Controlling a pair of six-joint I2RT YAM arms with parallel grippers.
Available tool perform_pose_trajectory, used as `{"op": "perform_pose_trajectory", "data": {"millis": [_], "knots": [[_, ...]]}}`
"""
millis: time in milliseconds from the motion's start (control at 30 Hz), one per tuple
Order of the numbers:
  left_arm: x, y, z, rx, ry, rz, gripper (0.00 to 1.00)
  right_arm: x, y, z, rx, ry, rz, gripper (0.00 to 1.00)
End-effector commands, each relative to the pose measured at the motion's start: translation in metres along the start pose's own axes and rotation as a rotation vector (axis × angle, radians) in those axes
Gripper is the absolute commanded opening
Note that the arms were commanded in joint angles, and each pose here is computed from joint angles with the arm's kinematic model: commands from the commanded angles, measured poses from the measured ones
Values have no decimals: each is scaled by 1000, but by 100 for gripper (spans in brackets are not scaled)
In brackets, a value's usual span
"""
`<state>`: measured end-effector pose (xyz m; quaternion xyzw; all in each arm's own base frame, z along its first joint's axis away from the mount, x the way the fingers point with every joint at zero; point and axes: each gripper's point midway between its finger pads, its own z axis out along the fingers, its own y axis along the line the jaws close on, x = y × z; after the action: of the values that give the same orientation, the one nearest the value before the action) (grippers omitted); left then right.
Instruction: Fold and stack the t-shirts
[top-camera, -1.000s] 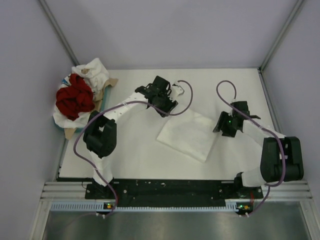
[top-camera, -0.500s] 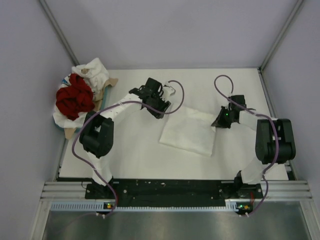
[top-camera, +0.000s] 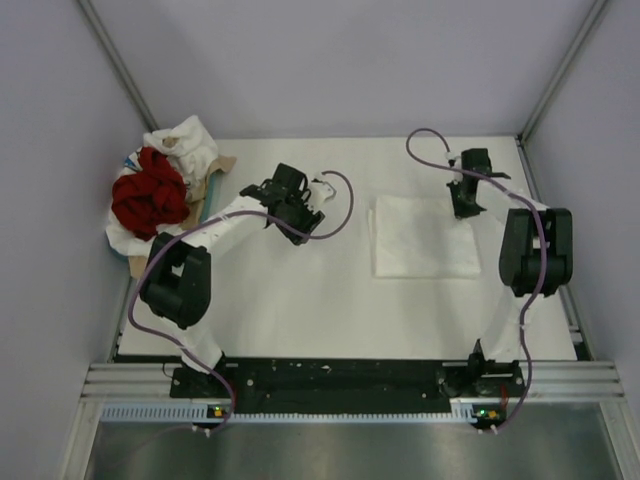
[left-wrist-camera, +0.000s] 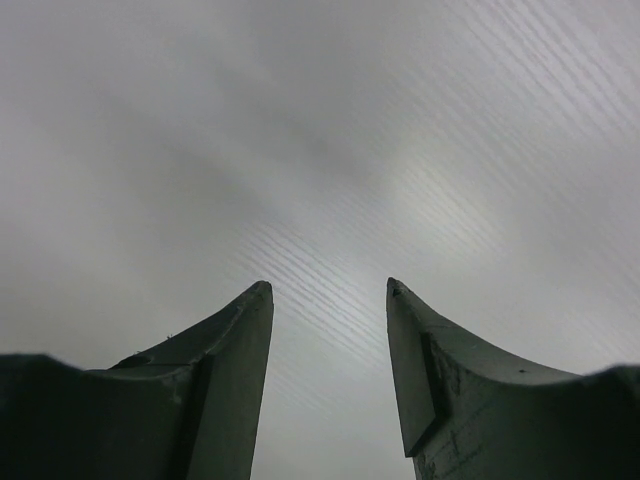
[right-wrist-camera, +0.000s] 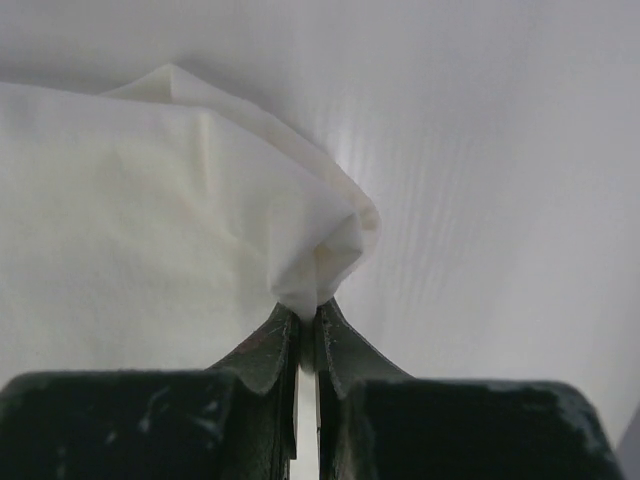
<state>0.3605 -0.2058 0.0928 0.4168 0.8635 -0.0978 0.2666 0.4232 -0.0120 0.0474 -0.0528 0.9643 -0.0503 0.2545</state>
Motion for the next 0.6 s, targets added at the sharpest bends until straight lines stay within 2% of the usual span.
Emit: {"op": "perform_pose_trajectory", "data": {"millis": [0, 267, 567], "knots": [[-7, 19, -20, -63, -51, 16, 54, -31, -78, 4, 268, 7, -114, 0], [-2, 34, -29, -111, -46, 4, 54, -73, -161, 3, 526, -7, -62, 0], [-3, 53, -35, -161, -52, -5, 54, -91, -201, 18, 625, 8, -99, 0]]}}
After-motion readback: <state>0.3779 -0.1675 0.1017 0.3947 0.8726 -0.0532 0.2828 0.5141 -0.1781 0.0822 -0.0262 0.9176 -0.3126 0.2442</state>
